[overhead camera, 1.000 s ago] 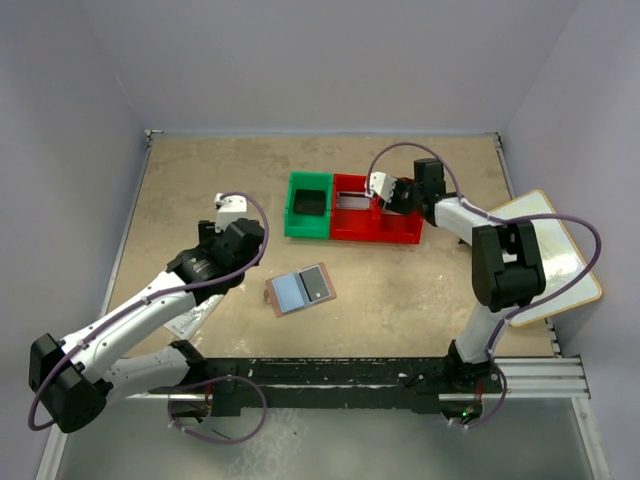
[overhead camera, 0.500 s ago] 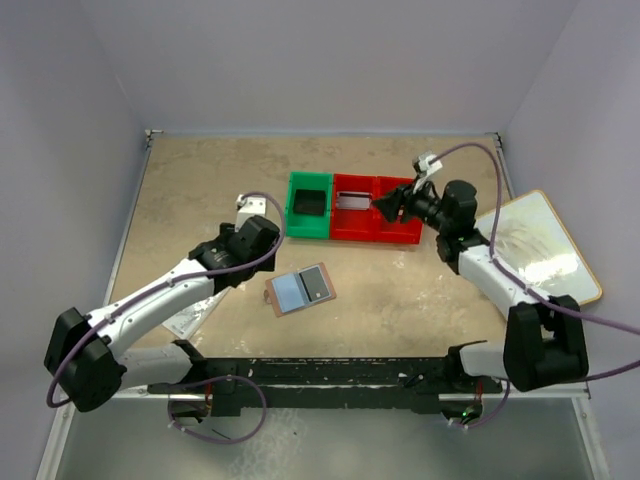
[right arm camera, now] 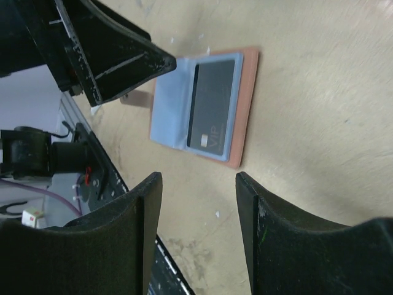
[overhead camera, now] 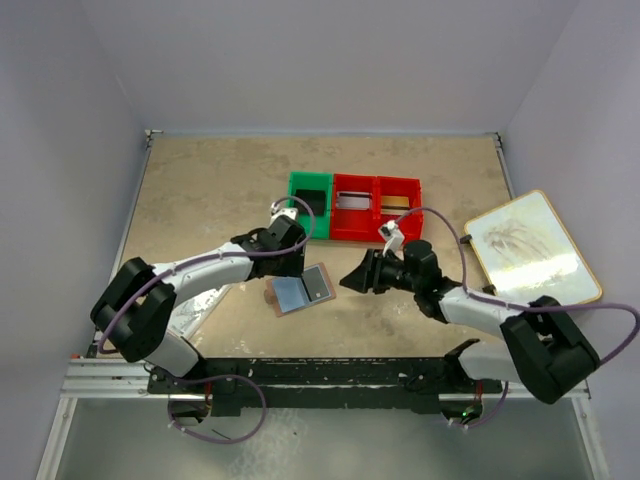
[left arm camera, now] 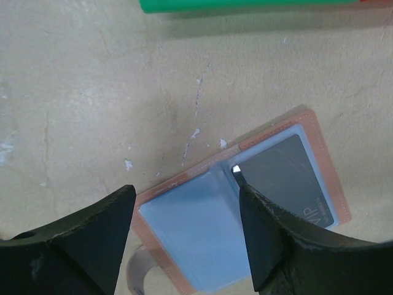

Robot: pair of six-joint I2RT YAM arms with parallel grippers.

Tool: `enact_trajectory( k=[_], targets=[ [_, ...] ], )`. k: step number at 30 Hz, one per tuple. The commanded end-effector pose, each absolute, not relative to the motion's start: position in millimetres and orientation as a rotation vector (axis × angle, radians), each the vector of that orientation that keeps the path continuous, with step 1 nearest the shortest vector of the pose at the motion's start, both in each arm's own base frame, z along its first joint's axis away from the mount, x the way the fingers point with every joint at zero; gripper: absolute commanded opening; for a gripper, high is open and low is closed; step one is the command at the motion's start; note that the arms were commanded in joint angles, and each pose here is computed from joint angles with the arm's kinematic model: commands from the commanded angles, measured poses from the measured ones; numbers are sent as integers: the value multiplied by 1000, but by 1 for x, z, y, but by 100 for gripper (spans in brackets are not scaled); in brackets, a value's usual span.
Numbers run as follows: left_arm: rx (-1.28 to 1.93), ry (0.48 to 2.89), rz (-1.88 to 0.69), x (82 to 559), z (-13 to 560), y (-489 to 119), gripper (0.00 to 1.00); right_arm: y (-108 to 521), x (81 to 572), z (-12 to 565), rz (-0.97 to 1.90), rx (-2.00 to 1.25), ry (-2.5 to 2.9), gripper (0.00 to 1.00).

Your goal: Take the credit cards out of the card holder

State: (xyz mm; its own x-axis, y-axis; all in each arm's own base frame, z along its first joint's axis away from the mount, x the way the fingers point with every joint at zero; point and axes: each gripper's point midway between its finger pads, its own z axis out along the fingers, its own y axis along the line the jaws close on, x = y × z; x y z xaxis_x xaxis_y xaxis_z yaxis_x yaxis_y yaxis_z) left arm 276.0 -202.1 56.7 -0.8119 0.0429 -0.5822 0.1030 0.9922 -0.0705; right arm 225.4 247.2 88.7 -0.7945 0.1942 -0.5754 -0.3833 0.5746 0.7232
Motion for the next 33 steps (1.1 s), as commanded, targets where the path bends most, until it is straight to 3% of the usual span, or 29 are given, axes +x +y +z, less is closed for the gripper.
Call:
enact_trajectory(
  k=[1,12,19,27,33],
  targets=[
    [93,2546,-251,271,43,-218,65,267,215,79,1290,-119,2217,55],
    [200,2671,-353,205,8,-225,57,288,217,20,1302,-26,2436,55],
    [208,2660,-427,166,9,-258,53,298,250,14,1171,-64,2469,56],
    [-1,2588,-375,163,24,-240,54,279,273,23,911,-97,2499,60],
    [-58,2424,-102,192,67,-197,59,271,277,37,864,-39,2456,61]
  ],
)
